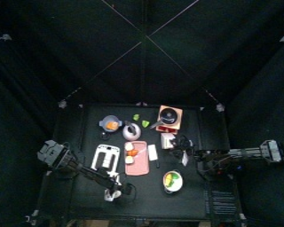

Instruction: Grab egg sushi

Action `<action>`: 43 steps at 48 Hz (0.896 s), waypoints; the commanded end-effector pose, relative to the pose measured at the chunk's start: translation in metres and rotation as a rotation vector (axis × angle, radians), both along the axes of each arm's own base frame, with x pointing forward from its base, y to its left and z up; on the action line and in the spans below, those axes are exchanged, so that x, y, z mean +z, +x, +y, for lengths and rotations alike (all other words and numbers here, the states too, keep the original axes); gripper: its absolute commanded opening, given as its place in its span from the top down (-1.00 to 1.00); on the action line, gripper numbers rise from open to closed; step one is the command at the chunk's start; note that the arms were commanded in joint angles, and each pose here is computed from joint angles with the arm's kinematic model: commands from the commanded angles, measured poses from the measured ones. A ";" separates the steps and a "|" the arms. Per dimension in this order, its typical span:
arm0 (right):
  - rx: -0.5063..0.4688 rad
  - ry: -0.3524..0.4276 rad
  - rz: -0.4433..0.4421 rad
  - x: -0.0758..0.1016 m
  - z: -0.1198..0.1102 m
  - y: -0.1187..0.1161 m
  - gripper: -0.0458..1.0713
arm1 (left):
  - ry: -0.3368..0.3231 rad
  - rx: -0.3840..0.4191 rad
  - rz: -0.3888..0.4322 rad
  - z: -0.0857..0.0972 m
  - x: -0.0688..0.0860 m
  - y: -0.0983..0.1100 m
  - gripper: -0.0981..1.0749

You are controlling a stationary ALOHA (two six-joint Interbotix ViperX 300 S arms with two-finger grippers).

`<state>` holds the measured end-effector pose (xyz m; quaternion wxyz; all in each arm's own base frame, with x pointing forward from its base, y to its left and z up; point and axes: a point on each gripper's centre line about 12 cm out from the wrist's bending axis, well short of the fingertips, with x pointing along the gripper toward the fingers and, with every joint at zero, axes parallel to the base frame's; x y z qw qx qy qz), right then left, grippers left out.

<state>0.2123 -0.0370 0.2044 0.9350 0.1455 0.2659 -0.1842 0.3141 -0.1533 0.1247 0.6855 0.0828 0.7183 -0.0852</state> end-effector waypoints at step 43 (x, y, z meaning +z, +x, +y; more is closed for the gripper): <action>-0.024 -0.003 0.013 -0.001 -0.005 0.002 -0.34 | 0.114 -0.005 -0.141 0.005 0.053 0.039 -0.11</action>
